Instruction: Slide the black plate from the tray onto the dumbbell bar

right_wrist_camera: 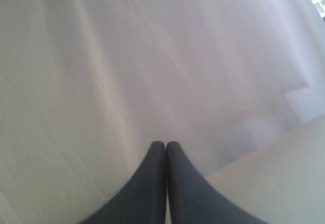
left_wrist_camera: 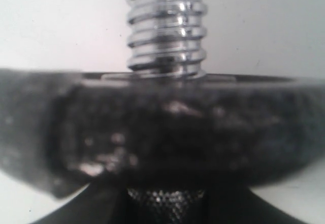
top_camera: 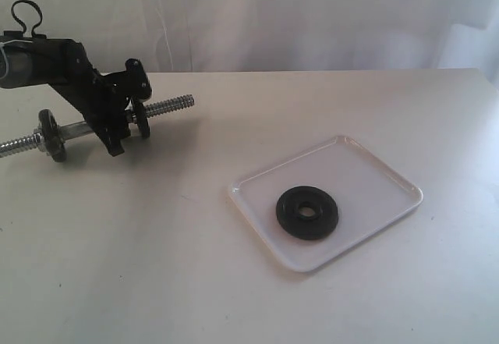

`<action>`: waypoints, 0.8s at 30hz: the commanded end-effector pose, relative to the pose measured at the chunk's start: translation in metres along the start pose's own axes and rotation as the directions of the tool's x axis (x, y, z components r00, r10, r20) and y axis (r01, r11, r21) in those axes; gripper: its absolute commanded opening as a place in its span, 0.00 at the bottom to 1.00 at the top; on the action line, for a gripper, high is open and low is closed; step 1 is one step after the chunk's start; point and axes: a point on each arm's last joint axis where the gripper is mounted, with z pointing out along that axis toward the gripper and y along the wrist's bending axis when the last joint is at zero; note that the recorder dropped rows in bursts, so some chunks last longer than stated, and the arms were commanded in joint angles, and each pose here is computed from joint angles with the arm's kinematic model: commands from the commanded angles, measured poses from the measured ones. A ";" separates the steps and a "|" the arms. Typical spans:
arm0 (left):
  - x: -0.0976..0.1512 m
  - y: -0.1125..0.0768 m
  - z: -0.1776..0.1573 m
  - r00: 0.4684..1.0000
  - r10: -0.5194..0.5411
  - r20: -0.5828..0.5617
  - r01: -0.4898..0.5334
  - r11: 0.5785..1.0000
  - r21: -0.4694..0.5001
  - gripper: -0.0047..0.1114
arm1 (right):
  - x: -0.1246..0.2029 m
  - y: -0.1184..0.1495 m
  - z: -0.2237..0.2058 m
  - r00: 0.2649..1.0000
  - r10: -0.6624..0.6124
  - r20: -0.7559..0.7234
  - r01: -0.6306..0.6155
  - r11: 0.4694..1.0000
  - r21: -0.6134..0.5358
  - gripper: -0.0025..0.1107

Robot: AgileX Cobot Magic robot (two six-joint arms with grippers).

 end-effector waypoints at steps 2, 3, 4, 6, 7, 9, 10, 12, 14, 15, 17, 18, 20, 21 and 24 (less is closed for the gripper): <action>0.007 -0.008 0.012 1.000 -0.014 -0.024 0.015 0.999 0.046 0.04 | -0.013 0.002 -0.002 0.976 0.164 0.144 -0.158 0.986 -0.056 0.02; 0.007 -0.008 0.012 1.000 -0.014 -0.024 0.015 0.999 0.046 0.04 | -0.013 0.002 -0.002 0.964 0.226 0.138 -0.219 0.974 -0.064 0.02; 0.007 -0.008 0.012 1.000 -0.014 -0.024 0.015 0.999 0.046 0.04 | -0.012 0.002 -0.002 0.954 0.274 0.125 -0.267 0.961 -0.066 0.02; 0.007 -0.008 0.012 1.000 -0.014 -0.024 0.015 0.999 0.046 0.04 | -0.010 0.002 -0.001 0.938 0.332 0.101 -0.327 0.943 -0.061 0.02; 0.007 -0.008 0.012 1.000 -0.015 -0.024 0.017 0.999 0.048 0.04 | -0.009 0.001 -0.001 0.934 0.344 0.098 -0.339 0.939 -0.061 0.02; 0.007 -0.008 0.012 1.000 -0.015 -0.024 0.017 0.999 0.048 0.04 | -0.008 0.001 -0.001 0.936 0.343 0.086 -0.339 0.939 -0.053 0.02; 0.007 -0.008 0.012 1.000 -0.015 -0.024 0.017 0.999 0.048 0.04 | -0.008 0.001 -0.001 0.936 0.343 0.086 -0.339 0.939 -0.053 0.02; 0.007 -0.008 0.012 1.000 -0.019 -0.022 0.020 0.999 0.049 0.04 | -0.009 0.001 -0.001 0.935 0.341 0.093 -0.337 0.940 -0.059 0.02; 0.007 -0.008 0.012 1.000 -0.020 -0.021 0.021 0.999 0.048 0.04 | -0.011 0.003 -0.001 0.943 0.314 0.109 -0.307 0.949 -0.074 0.02; 0.007 -0.008 0.012 1.000 -0.021 -0.019 0.022 0.999 0.047 0.04 | -0.013 0.004 -0.002 0.945 0.300 0.131 -0.290 0.953 -0.090 0.02; 0.006 -0.008 0.012 0.999 -0.027 -0.017 0.028 0.998 0.048 0.04 | -0.017 0.005 -0.003 0.947 0.272 0.171 -0.255 0.960 -0.113 0.02; 0.006 -0.008 0.012 0.999 -0.027 -0.017 0.028 0.998 0.048 0.04 | -0.025 0.010 -0.003 0.949 0.242 0.202 -0.219 0.967 -0.129 0.02; 0.006 -0.008 0.012 0.999 -0.027 -0.017 0.028 0.998 0.048 0.04 | -0.043 0.020 -0.002 0.954 0.166 0.248 -0.134 0.981 -0.141 0.02; 0.006 -0.008 0.012 0.999 -0.027 -0.017 0.028 0.998 0.048 0.04 | -0.053 0.026 0.002 0.958 0.128 0.255 -0.095 0.986 -0.134 0.02; 0.006 -0.008 0.012 0.999 -0.027 -0.017 0.028 0.998 0.048 0.04 | -0.087 0.049 0.030 0.972 -0.057 0.227 0.076 0.994 -0.079 0.02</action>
